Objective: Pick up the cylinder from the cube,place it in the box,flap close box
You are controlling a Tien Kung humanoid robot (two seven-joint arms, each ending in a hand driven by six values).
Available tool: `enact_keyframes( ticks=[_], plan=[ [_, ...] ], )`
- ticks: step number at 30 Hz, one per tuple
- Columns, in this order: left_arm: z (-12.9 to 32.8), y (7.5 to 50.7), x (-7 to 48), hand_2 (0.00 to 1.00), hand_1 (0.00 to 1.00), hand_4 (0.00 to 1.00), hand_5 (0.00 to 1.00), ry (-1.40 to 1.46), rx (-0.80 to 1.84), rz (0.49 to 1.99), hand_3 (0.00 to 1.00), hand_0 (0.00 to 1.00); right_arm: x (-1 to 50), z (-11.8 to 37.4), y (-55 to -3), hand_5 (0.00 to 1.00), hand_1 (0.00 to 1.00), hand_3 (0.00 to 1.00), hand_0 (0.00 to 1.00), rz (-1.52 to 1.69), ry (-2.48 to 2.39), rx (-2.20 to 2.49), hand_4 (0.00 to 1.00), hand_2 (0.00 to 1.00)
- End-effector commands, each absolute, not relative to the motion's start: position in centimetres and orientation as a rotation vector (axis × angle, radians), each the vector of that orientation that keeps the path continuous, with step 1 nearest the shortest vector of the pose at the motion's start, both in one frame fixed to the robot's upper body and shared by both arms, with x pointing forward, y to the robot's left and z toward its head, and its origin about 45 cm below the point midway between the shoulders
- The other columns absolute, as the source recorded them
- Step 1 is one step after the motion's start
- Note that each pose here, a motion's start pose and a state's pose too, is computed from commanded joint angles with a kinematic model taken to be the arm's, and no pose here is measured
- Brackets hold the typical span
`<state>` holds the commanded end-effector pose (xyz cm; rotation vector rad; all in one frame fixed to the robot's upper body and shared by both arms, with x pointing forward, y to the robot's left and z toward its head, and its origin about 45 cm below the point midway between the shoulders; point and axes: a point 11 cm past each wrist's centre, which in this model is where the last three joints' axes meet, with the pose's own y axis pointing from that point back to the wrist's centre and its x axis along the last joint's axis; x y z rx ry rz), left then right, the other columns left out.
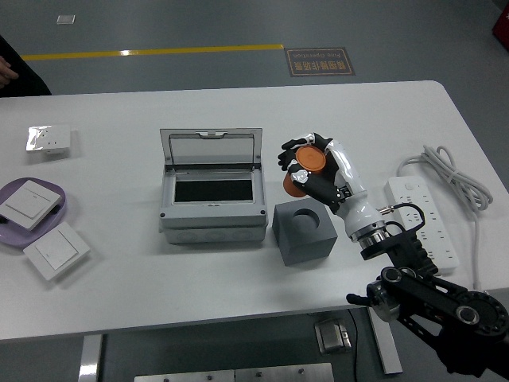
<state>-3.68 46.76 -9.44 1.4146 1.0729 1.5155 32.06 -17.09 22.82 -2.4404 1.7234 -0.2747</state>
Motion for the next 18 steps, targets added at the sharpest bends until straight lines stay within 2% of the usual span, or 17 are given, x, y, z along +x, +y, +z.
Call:
enact_keyframes(
  ticks=[4, 5, 10, 11, 18],
  plan=[
    [-9.4, 46.8, -3.7, 0.606, 0.628, 0.713, 0.271, 1.071, 1.421, 1.508, 0.635, 0.617, 31.8, 26.6, -14.5, 0.002, 0.399, 0.203, 0.392, -0.389, 1.588, -2.444, 0.002, 0.333],
    [-9.4, 46.8, -3.7, 0.606, 0.628, 0.716, 0.276, 1.071, 1.422, 1.507, 0.634, 0.616, 31.7, 27.7, -13.8, 0.002, 0.180, 0.194, 0.162, -0.421, 1.548, -2.443, 0.002, 0.299],
    [-9.4, 46.9, -3.7, 0.606, 0.628, 0.716, 0.276, 1.067, 1.428, 1.504, 0.634, 0.616, 31.1, 30.7, -10.7, 0.002, 0.180, 0.194, 0.162, -0.535, 1.402, -2.462, 0.002, 0.299],
    [-9.4, 46.9, -3.7, 0.601, 0.625, 0.721, 0.290, 1.065, 1.431, 1.499, 0.627, 0.616, 31.1, 30.9, -10.0, 0.002, 0.136, 0.184, 0.089, -0.553, 1.381, -2.481, 0.002, 0.282],
    [-9.3, 47.0, -3.7, 0.601, 0.626, 0.723, 0.291, 1.055, 1.448, 1.480, 0.627, 0.616, 31.3, 30.3, -5.4, 0.002, 0.135, 0.187, 0.077, -0.724, 1.214, -2.712, 0.002, 0.288]
  ],
)
